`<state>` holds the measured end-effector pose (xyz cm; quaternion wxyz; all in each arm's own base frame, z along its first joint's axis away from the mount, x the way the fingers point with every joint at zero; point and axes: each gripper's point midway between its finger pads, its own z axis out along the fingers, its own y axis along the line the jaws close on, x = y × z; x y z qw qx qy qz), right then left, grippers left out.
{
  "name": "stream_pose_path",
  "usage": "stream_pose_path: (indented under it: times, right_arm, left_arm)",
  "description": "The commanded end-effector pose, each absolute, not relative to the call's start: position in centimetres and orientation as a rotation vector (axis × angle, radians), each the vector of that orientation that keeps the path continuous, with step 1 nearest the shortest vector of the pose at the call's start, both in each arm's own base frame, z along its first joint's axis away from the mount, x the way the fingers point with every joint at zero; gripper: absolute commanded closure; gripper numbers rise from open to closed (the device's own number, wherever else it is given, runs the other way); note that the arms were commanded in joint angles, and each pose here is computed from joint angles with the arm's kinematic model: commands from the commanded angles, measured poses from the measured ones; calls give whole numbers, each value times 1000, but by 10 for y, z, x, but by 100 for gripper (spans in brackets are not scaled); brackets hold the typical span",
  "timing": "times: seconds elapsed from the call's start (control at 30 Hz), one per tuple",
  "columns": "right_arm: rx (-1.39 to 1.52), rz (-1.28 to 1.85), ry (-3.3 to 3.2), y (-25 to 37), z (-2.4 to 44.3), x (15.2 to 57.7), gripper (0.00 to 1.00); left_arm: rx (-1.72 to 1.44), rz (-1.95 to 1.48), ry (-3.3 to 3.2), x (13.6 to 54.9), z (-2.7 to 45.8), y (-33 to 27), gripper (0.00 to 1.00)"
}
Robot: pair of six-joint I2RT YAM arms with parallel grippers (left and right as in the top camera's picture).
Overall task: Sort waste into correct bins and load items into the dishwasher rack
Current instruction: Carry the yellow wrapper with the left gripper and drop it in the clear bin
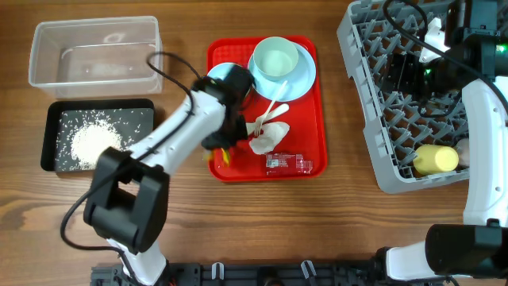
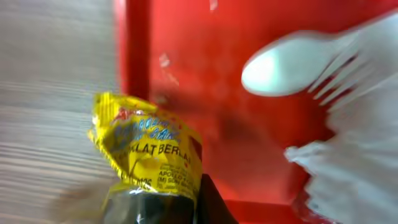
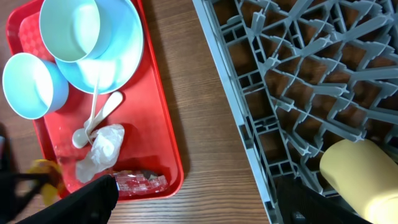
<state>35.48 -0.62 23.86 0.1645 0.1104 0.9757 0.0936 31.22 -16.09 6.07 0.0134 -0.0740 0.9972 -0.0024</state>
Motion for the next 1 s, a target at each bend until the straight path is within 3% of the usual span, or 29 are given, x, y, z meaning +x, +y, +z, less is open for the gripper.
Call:
stream_pose_path:
  times: [0.0, 0.13, 0.47, 0.8, 0.83, 0.9, 0.97]
  right_arm:
    - [291, 257, 2812, -7, 229, 355, 13]
    - [293, 250, 2814, -7, 229, 355, 13]
    - [294, 251, 2814, -7, 229, 355, 13]
    - [294, 251, 2814, -7, 229, 355, 13]
    - [293, 251, 2813, -7, 229, 355, 13]
    - [294, 251, 2813, -7, 229, 355, 13]
    - [293, 250, 2814, -7, 228, 355, 13]
  left_arm:
    - [-226, -131, 2907, 357, 141, -142, 96]
    - [-333, -99, 2733, 384, 188, -99, 96]
    - [-597, 133, 2416, 440, 218, 2, 96]
    - [-663, 140, 2269, 500, 200, 45, 96]
    - [-670, 145, 2267, 504, 194, 48, 94]
    - [-682, 151, 2262, 510, 186, 54, 69]
    - [-695, 153, 2248, 517, 180, 60, 33]
